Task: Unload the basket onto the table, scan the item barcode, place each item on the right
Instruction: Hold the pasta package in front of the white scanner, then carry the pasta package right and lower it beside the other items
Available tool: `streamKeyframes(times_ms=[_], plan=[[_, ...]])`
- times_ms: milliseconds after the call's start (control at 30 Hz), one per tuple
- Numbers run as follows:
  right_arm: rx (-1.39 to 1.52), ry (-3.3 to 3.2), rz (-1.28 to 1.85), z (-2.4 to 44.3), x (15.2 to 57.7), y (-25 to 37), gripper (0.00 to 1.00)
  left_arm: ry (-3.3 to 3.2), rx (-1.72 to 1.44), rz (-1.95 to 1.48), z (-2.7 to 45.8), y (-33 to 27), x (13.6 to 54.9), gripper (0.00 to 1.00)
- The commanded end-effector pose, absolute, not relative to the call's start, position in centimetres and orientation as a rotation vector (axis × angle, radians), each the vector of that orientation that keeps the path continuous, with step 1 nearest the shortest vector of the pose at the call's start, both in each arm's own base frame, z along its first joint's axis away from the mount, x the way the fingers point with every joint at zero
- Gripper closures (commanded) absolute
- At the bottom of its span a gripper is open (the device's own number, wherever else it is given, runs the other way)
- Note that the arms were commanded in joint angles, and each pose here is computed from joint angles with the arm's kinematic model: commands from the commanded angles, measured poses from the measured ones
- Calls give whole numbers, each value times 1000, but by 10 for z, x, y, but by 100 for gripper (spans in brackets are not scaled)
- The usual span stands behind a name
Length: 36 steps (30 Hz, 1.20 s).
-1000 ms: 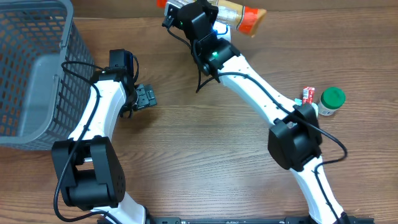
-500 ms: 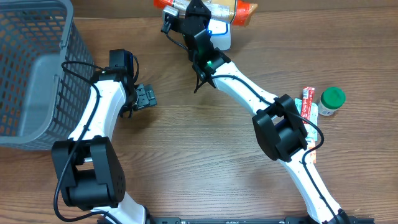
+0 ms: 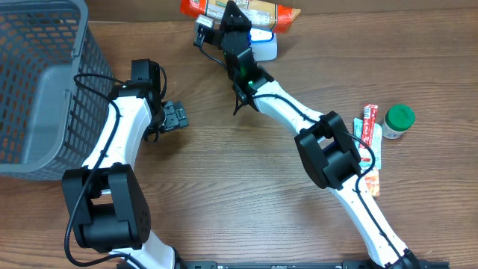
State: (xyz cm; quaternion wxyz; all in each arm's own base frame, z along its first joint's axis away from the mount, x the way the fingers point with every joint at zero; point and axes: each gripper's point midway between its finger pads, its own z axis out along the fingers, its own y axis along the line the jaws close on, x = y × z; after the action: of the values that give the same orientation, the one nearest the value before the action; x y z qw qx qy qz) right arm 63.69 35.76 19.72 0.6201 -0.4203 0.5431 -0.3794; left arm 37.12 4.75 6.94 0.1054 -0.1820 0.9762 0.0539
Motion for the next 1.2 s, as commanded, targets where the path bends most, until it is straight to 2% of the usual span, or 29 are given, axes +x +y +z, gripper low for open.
streamKeyframes(times_ms=[0, 500, 667, 900, 1033, 1167], plan=[[-812, 1171, -864, 261, 631, 351, 97, 2872, -536, 157, 71, 49, 371, 0], [-743, 1348, -759, 230, 640, 338, 97, 2872, -536, 157, 71, 49, 371, 0], [-462, 1298, -761, 278, 619, 328, 97, 2873, -536, 157, 71, 49, 371, 0], [-580, 1354, -717, 323, 591, 351, 97, 2872, -536, 157, 71, 49, 371, 0], [-552, 1514, -629, 340, 571, 337, 97, 2872, -536, 157, 71, 49, 371, 0], [-518, 1756, -504, 333, 541, 307, 97, 2872, -536, 157, 71, 49, 371, 0]])
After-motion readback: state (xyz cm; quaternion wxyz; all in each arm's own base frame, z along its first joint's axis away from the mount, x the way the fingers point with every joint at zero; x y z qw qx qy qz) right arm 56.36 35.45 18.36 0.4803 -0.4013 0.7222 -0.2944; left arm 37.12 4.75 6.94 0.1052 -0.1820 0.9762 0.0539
